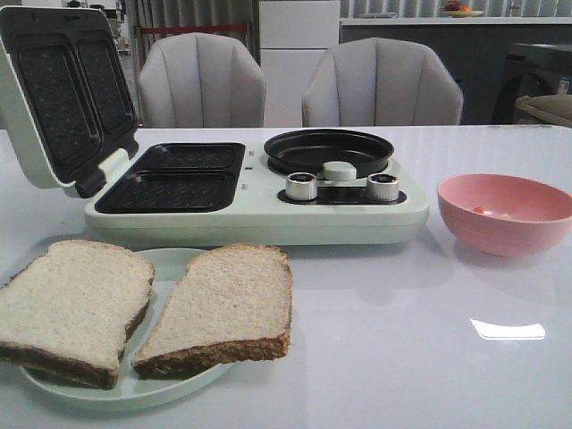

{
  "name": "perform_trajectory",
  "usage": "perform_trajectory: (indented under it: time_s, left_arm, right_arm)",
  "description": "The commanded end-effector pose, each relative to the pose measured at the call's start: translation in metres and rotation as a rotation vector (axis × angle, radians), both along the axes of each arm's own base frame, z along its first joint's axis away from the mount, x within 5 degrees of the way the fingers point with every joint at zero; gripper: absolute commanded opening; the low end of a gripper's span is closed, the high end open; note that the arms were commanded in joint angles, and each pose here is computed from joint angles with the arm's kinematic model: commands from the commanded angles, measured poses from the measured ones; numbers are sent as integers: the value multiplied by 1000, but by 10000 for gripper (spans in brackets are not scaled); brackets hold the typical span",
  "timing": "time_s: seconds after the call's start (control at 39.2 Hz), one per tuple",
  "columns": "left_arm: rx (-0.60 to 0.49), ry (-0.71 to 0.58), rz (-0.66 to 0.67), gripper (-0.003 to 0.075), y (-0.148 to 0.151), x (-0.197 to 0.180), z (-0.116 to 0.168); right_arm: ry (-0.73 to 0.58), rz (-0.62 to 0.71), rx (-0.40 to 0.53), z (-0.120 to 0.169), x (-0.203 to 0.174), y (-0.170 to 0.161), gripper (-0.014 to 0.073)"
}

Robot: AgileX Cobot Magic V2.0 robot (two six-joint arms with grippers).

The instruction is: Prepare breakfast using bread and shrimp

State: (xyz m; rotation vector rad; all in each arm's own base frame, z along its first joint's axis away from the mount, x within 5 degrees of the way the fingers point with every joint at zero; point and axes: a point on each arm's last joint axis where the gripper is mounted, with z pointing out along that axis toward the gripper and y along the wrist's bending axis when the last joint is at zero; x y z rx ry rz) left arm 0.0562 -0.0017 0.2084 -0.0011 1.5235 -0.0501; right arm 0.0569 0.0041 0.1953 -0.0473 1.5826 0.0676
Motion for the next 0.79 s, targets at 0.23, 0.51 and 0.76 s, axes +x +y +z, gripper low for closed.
perform_trajectory:
  time_s: [0.23,0.51,0.76]
  left_arm:
    - [-15,-283,4,112,1,-6,24]
    - [-14,-485,6,112,1,-16,53]
    - [-8,-268,3,112,1,-17,112]
  right_arm:
    - [-114,2,2,13,-2,0,134]
    - [-112,2,2,12,-2,0,134]
    - [-112,2,2,12,-2,0,134]
